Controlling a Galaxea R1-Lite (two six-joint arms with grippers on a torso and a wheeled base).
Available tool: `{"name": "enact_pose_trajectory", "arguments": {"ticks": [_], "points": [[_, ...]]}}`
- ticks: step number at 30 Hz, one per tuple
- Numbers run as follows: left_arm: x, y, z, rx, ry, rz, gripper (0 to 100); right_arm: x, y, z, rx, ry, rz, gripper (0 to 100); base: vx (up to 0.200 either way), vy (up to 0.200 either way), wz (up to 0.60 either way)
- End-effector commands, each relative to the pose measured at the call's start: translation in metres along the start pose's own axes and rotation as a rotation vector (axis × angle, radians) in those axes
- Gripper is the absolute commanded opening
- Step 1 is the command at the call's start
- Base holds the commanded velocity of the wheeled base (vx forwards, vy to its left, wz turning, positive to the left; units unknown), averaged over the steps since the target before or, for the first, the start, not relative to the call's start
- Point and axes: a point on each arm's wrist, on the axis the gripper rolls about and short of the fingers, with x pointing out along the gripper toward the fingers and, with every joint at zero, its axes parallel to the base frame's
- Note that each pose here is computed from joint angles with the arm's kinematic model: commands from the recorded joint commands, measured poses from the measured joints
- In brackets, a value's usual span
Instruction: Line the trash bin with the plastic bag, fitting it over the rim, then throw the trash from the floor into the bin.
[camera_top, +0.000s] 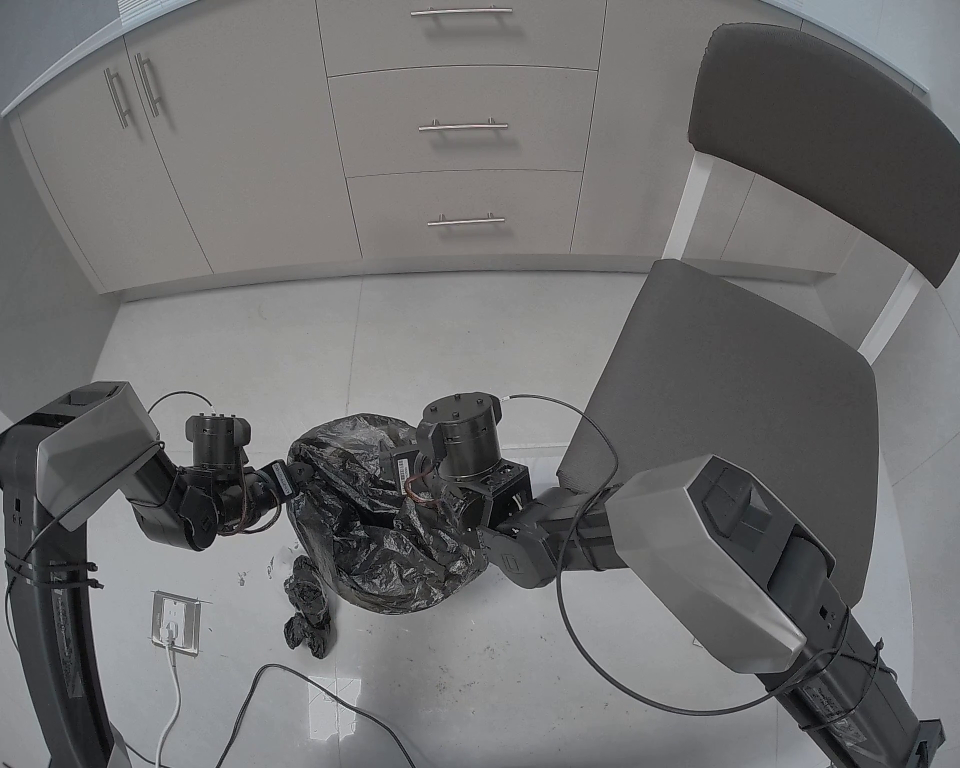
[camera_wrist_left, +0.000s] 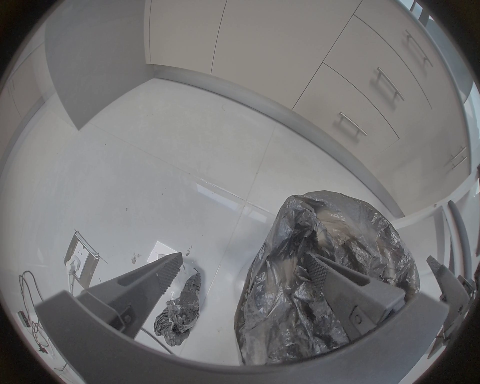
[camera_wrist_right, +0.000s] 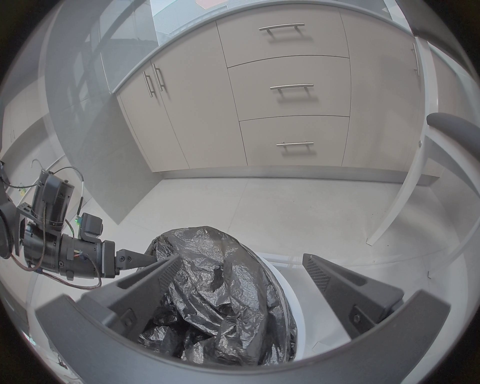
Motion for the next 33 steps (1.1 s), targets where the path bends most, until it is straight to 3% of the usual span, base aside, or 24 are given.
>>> {"name": "enact_pose_trajectory", "arguments": {"ticks": [1, 10, 12, 22, 28, 33], "points": [[-0.014, -0.001, 0.001, -0.003, 0.000, 0.002, 100, -0.002, 0.002, -0.003, -0.006, 0.014, 0.003, 100, 0.000, 0.000, 0.00], [-0.039, -0.002, -0.008, 0.006, 0.033, 0.004, 100, -0.022, 0.018, -0.015, -0.026, 0.078, 0.040, 100, 0.000, 0.000, 0.00], [-0.041, -0.002, -0.008, 0.005, 0.036, -0.001, 100, -0.041, 0.030, -0.023, -0.013, 0.132, 0.100, 100, 0.000, 0.000, 0.00], [-0.044, -0.002, -0.009, 0.003, 0.044, -0.012, 100, -0.059, 0.060, -0.028, -0.025, 0.139, 0.177, 100, 0.000, 0.000, 0.00], [-0.047, -0.012, -0.012, 0.027, 0.049, -0.033, 100, -0.065, 0.061, -0.026, -0.029, 0.146, 0.177, 100, 0.000, 0.000, 0.00], [-0.050, -0.030, -0.015, 0.084, 0.052, -0.077, 100, -0.088, 0.045, -0.005, 0.003, 0.137, 0.168, 100, 0.000, 0.000, 0.00]]}}
